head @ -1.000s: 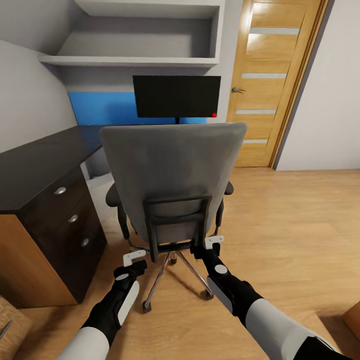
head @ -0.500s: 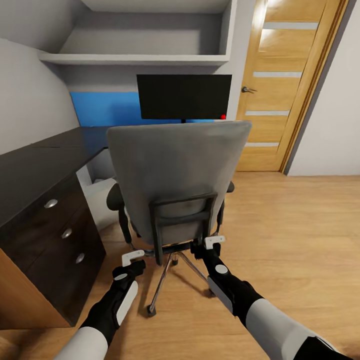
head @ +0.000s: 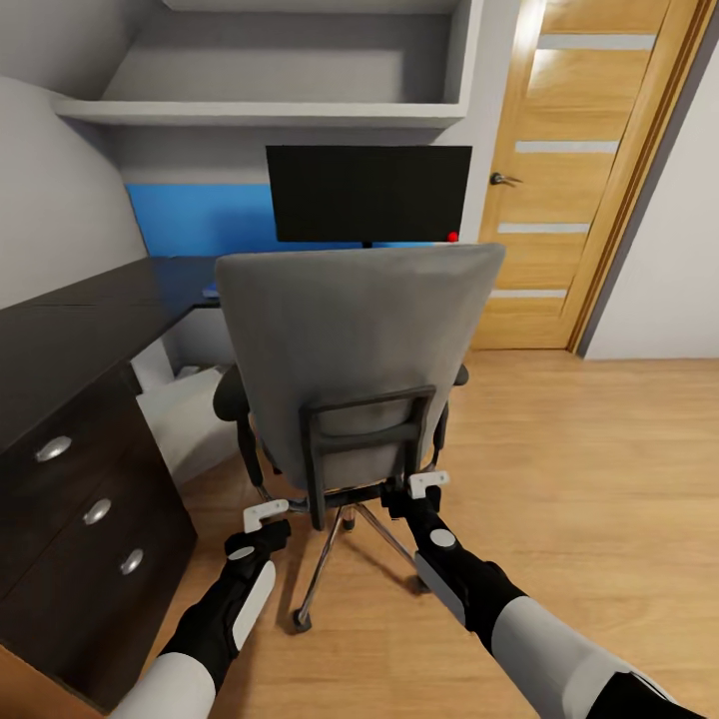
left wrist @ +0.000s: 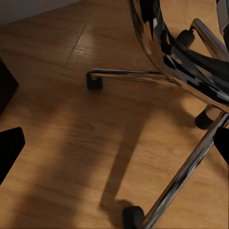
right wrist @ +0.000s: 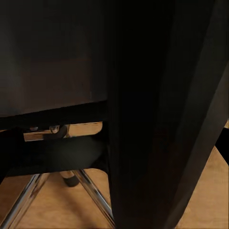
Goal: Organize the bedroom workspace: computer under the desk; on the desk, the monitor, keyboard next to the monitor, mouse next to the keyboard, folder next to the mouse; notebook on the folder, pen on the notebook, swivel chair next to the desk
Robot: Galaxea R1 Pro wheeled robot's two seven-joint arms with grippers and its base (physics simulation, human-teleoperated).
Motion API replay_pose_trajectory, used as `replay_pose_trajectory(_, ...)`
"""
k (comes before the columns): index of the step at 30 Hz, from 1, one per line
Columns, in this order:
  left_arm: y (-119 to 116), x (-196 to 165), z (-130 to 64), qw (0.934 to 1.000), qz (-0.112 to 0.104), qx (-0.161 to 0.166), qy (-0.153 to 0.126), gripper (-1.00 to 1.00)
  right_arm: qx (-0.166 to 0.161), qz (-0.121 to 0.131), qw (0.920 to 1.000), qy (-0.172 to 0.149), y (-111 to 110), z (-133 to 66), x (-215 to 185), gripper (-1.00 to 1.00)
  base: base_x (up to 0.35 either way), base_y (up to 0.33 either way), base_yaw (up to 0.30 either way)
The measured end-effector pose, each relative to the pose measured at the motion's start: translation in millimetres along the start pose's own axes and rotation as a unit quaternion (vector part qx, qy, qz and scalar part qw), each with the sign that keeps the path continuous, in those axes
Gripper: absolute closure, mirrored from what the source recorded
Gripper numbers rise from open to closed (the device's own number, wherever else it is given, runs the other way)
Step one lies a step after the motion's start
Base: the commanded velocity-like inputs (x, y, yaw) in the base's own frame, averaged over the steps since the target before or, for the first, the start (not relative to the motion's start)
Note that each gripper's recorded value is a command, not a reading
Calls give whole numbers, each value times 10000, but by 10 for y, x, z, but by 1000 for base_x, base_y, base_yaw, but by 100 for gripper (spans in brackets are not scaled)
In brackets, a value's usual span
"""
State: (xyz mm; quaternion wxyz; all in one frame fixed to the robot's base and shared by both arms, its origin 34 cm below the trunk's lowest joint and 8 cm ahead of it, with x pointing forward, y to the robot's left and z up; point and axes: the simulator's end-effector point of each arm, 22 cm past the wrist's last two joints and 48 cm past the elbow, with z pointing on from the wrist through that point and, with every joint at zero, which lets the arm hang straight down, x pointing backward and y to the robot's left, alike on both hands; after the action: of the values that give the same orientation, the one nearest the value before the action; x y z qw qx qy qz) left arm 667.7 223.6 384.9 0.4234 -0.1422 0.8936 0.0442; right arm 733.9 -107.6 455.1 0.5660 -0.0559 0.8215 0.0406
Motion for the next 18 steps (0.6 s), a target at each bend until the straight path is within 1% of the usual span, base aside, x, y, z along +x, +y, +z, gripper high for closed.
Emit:
replay_pose_trajectory(8,5,0,1,10000,8,-8,2,-100,-4,1,10000,7,7,0,3,-100,322,4,0)
replay_pose_trajectory(18,5,8,2,10000,9,-3,11,-100,2,-4,10000,12,2,0,7,-100,326,86,0)
